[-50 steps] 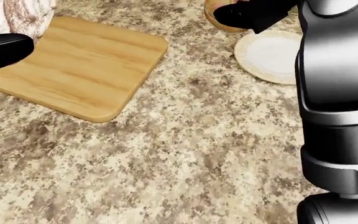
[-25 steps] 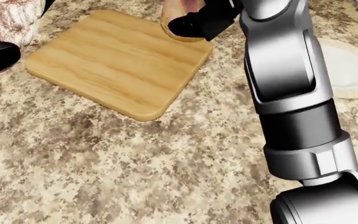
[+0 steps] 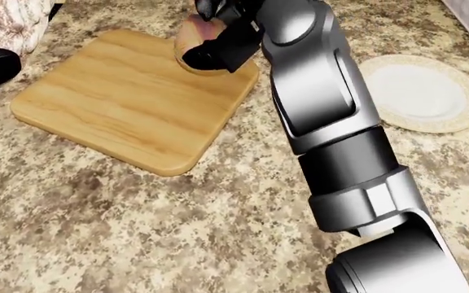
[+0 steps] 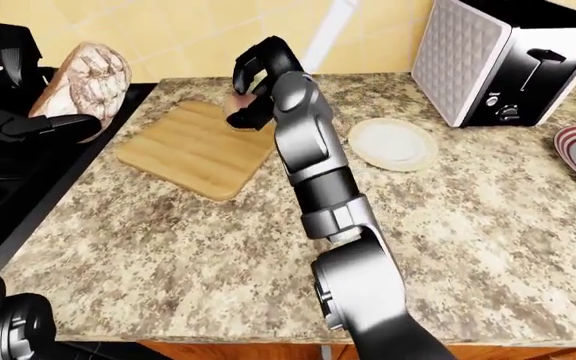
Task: Place all breads on the cutting board.
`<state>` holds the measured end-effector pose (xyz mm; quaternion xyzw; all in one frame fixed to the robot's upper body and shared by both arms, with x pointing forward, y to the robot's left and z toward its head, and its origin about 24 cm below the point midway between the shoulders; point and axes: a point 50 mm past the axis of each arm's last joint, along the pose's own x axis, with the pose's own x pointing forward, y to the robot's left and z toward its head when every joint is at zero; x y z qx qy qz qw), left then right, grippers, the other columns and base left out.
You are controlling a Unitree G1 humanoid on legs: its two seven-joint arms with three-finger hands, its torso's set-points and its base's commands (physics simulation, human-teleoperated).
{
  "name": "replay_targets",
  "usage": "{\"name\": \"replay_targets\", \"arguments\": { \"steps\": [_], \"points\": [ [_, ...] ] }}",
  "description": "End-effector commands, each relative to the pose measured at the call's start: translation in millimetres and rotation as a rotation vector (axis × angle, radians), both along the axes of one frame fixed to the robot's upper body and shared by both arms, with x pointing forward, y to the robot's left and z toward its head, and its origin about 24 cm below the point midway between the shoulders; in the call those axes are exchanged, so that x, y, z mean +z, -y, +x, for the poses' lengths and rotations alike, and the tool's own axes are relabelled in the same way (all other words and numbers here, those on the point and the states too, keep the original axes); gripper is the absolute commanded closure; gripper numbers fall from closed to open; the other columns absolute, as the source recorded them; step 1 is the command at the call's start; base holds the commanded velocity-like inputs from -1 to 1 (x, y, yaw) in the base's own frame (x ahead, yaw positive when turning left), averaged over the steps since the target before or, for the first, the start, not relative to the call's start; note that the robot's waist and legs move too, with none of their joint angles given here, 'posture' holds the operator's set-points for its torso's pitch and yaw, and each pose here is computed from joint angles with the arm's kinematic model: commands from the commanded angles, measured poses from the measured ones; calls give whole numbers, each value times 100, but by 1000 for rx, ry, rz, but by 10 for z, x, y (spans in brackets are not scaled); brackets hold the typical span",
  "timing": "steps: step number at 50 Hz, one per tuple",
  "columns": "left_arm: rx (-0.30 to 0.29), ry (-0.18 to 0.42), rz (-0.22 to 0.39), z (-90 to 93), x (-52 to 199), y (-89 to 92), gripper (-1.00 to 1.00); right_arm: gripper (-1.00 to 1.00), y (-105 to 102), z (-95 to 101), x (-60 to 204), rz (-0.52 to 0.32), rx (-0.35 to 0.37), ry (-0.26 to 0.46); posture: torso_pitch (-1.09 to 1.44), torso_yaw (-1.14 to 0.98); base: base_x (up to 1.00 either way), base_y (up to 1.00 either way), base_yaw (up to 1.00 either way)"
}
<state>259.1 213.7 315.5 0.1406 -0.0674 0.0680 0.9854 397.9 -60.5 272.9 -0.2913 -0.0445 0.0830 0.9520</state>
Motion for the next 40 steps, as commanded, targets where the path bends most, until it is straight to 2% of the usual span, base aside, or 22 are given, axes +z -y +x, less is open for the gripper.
{"name": "replay_targets", "arguments": {
  "steps": [1,16,19,20,26,29,33,40],
  "points": [
    [13,80,15,-62,133,-14,100,100,-84,-70,258,-1,38,111,0,0,0,0,0],
    [13,78,15,-65,125,-7,100,100,-245,-31,-1,-46,87,57,0,0,0,0,0],
    [13,78,15,-64,122,-8,100,77,-255,-32,-19,-50,91,56,0,0,0,0,0],
    [13,79,14,-68,127,-8,100,61,-263,-33,-26,-55,94,55,0,0,0,0,0],
    [13,79,13,-69,119,-17,100,6,-294,-32,-77,-70,103,53,0,0,0,0,0],
    [13,79,14,-77,125,-17,100,2,-304,-30,-101,-76,106,49,0,0,0,0,0],
    [11,79,15,-71,124,-11,100,-23,-309,-30,-130,-84,111,43,0,0,0,0,0],
    [12,80,16,-80,137,-11,100,-95,-305,-30,-167,-99,115,39,0,0,0,0,0]
  ]
}}
